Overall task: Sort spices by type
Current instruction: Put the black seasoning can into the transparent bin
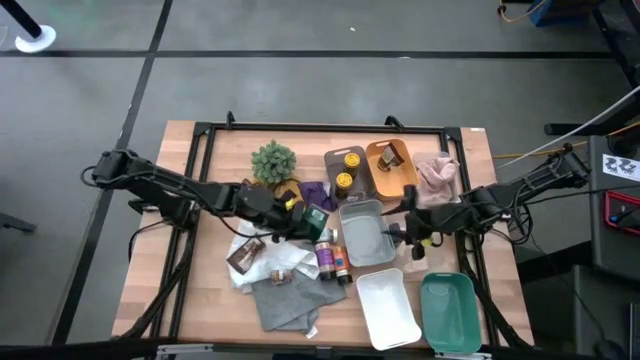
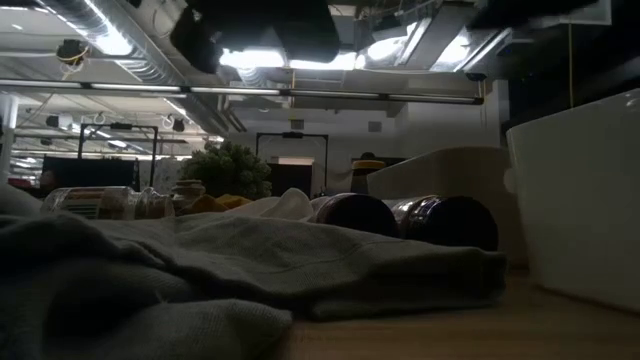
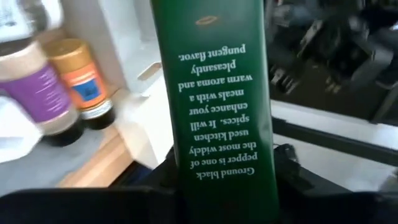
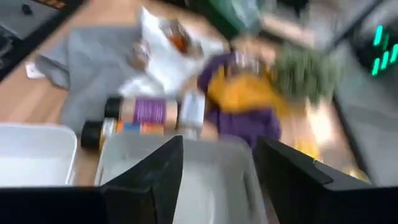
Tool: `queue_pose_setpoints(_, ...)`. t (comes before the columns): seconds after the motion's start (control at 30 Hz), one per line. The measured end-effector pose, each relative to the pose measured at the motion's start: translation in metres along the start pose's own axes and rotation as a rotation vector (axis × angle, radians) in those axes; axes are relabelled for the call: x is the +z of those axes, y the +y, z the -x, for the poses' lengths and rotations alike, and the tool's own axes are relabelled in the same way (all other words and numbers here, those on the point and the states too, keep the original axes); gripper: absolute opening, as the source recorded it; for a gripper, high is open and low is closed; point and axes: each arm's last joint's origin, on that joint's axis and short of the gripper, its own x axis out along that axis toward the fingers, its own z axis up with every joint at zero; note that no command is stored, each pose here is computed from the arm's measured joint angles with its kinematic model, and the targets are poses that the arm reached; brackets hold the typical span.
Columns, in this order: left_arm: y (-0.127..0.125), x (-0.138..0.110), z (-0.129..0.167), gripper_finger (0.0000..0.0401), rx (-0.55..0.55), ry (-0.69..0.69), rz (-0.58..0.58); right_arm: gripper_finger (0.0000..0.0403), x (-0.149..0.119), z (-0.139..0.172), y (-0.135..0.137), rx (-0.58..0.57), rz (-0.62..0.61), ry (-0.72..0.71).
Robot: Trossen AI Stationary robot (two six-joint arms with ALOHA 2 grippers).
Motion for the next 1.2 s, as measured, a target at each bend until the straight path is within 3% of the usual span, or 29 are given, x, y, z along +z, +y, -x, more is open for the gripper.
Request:
queue_pose_setpoints(0.27,-0.002,0.008,-0.014,0.0123,-0.091,-0.003,0.035,0.0202,0.015,-0.036,0.01,-0.121,0.398,-0.073)
queue_pose_setpoints(0.47,-0.002,0.008,-0.018,0.0123,-0.123,0.002,0.044,0.0202,0.02,-0.072,0.019,-0.327,0.541,-0.041)
queue_pose_setpoints(0.63,-0.005,0.008,-0.018,0.0123,-0.149,-0.005,0.024,0.0202,0.023,-0.093,0.027,-0.359,0.592,-0.09)
queue_pose_setpoints(0.9,-0.005,0.008,-0.018,0.0123,-0.154,-0.007,0.012,0.0202,0.026,-0.11,0.03,-0.408,0.54,-0.17)
queue_pose_setpoints(1.2,-0.005,0.008,-0.018,0.0123,-0.151,-0.008,0.013,0.0202,0.016,-0.128,0.013,-0.441,0.529,-0.121)
